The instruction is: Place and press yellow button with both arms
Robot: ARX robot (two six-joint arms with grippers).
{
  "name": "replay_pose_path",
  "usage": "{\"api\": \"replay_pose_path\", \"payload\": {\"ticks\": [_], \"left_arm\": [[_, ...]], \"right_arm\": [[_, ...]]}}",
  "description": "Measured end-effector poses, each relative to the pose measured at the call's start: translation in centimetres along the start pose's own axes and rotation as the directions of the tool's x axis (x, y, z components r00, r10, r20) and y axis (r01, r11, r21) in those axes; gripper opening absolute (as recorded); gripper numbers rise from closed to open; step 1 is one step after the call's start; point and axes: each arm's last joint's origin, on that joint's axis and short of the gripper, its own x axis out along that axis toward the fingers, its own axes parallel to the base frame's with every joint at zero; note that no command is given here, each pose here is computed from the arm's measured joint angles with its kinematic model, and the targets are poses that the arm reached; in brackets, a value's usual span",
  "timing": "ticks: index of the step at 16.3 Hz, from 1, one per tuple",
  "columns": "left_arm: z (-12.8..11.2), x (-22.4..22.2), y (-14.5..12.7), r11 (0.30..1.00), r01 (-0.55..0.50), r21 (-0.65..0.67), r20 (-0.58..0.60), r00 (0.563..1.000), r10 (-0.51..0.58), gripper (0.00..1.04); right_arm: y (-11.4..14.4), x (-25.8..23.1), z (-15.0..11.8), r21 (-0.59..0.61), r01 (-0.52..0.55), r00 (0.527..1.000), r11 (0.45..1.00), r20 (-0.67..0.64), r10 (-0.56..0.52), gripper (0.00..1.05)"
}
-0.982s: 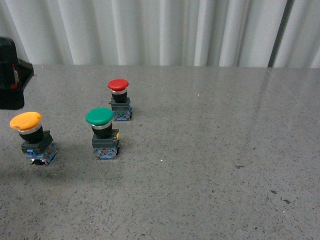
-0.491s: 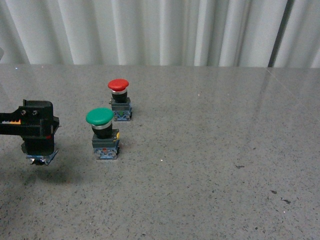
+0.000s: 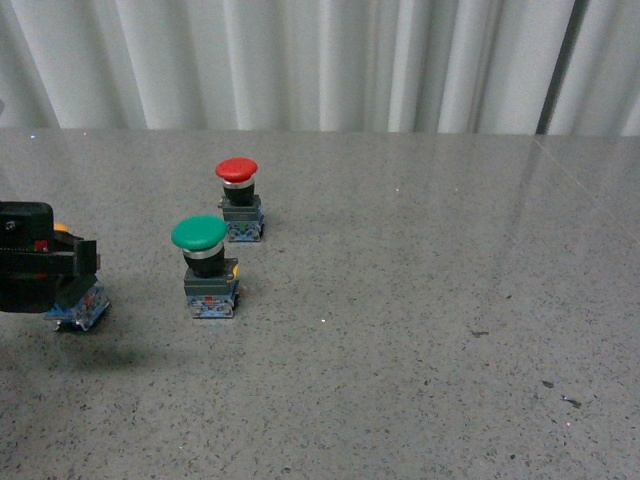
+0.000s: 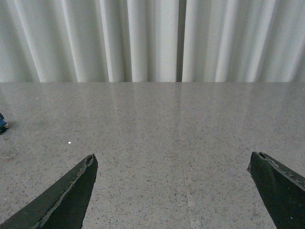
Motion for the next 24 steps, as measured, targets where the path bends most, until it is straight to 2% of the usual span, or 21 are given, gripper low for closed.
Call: {"api": "replay_pose_path", "payload": {"ticks": [2,4,5,6,9,12,16,19,24], "left_arm": [[1.8,-2.1,0.0,1.000,0.013,-0.007,0.054,0.998,-0.013,0.35],[7.4,-6.2,-1.9,0.992,0.126,-0.014,0.251,0.961,-0.119,0.34],[10.9,-7.8,-4.0,0.980,0.201,-0.004,0.351,0.918,-0.187,0.34],[12.4,-7.5,-6.4,0.969,0.247,0.008,0.360,0.903,-0.233,0.34],[11.6,-2.9,-13.2,0.936,0.352,0.005,0.207,0.916,-0.345,0.34],[11.1,-0.1,-16.8,0.924,0.383,-0.017,0.147,0.915,-0.377,0.34],[8.1,3.8,-19.5,0.921,0.385,-0.066,-0.024,0.922,-0.387,0.34],[7.6,5.1,-20.5,0.940,0.337,-0.058,-0.053,0.939,-0.340,0.34],[7.2,7.9,-22.1,0.939,0.342,-0.046,-0.125,0.930,-0.345,0.34]], "right_arm": [[0.0,0.0,0.0,0.000,0.000,1.000,1.000,0.000,0.000,0.98],[0.0,0.0,0.0,0.000,0.000,1.000,1.000,0.000,0.000,0.98],[0.0,0.0,0.0,0.000,0.000,1.000,1.000,0.000,0.000,0.98],[0.0,0.0,0.0,0.000,0.000,1.000,1.000,0.000,0.000,0.98],[0.0,0.0,0.0,0.000,0.000,1.000,1.000,0.000,0.000,0.98],[0.0,0.0,0.0,0.000,0.000,1.000,1.000,0.000,0.000,0.98],[0.0,0.0,0.0,0.000,0.000,1.000,1.000,0.000,0.000,0.98],[0.0,0.0,0.0,0.000,0.000,1.000,1.000,0.000,0.000,0.98],[0.0,0.0,0.0,0.000,0.000,1.000,1.000,0.000,0.000,0.98]]}}
